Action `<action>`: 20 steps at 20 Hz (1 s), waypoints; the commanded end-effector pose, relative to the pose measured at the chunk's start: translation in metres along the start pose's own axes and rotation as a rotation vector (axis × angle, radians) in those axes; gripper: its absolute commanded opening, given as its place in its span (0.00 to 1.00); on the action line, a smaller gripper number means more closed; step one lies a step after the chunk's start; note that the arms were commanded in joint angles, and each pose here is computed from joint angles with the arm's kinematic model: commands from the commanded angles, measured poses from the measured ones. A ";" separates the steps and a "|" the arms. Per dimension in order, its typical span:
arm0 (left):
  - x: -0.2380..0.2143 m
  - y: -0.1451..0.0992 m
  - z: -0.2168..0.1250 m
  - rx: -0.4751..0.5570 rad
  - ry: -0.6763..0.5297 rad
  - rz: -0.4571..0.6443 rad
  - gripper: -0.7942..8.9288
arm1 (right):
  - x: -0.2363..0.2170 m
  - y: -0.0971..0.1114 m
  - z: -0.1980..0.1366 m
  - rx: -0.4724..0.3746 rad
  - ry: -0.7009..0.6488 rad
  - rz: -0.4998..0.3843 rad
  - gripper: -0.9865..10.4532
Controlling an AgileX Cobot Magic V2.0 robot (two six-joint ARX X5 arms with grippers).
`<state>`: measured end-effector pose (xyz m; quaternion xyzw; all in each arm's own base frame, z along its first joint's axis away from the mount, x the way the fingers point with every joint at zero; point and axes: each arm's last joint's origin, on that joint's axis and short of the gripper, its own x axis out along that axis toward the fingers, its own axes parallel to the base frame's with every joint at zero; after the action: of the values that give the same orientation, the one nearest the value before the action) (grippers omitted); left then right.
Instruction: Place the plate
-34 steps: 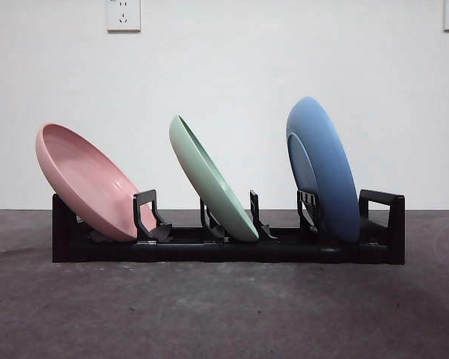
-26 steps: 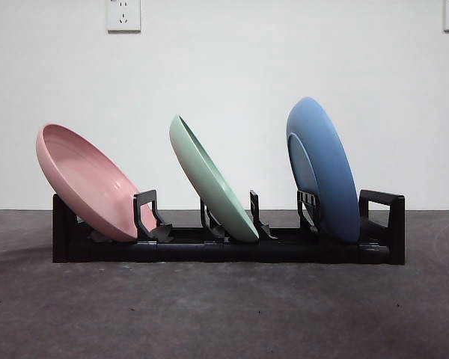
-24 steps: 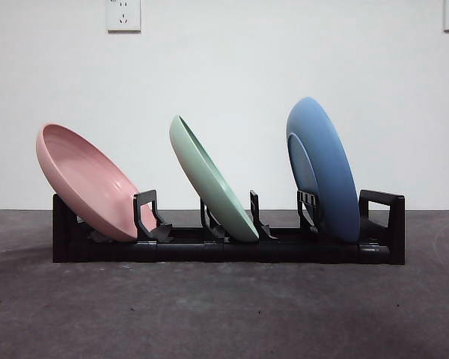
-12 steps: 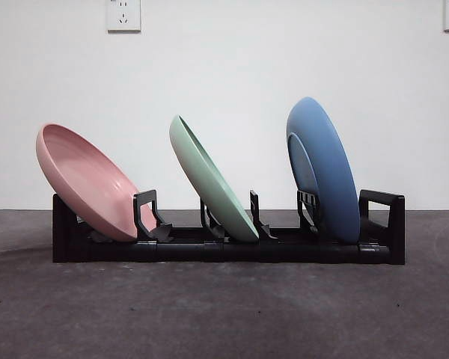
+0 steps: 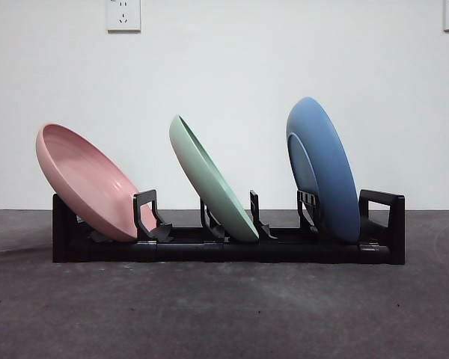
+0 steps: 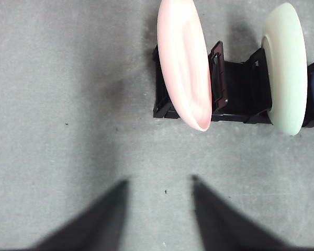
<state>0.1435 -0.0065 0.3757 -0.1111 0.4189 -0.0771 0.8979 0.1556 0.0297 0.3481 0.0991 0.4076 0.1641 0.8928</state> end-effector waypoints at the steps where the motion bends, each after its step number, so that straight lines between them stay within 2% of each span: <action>1: -0.004 -0.002 0.005 0.034 -0.026 -0.002 0.35 | 0.001 0.002 0.004 -0.014 0.019 0.006 0.30; 4: -0.004 -0.002 0.005 0.034 -0.028 -0.002 0.35 | 0.010 0.008 0.013 -0.012 0.062 0.092 0.30; 7: -0.004 -0.002 0.006 0.036 -0.038 -0.004 0.35 | 0.029 0.016 0.038 0.004 0.118 0.168 0.30; 14: -0.004 -0.002 0.007 0.034 -0.042 -0.005 0.35 | 0.089 0.037 0.103 -0.057 0.158 0.217 0.30; 20: -0.004 -0.002 0.007 0.034 -0.042 -0.005 0.35 | 0.138 0.044 0.119 -0.099 0.164 0.238 0.30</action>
<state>0.1446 -0.0065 0.3768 -0.1037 0.4113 -0.0812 0.9019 0.3174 0.1136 0.3397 0.0948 0.4656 0.2891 0.8311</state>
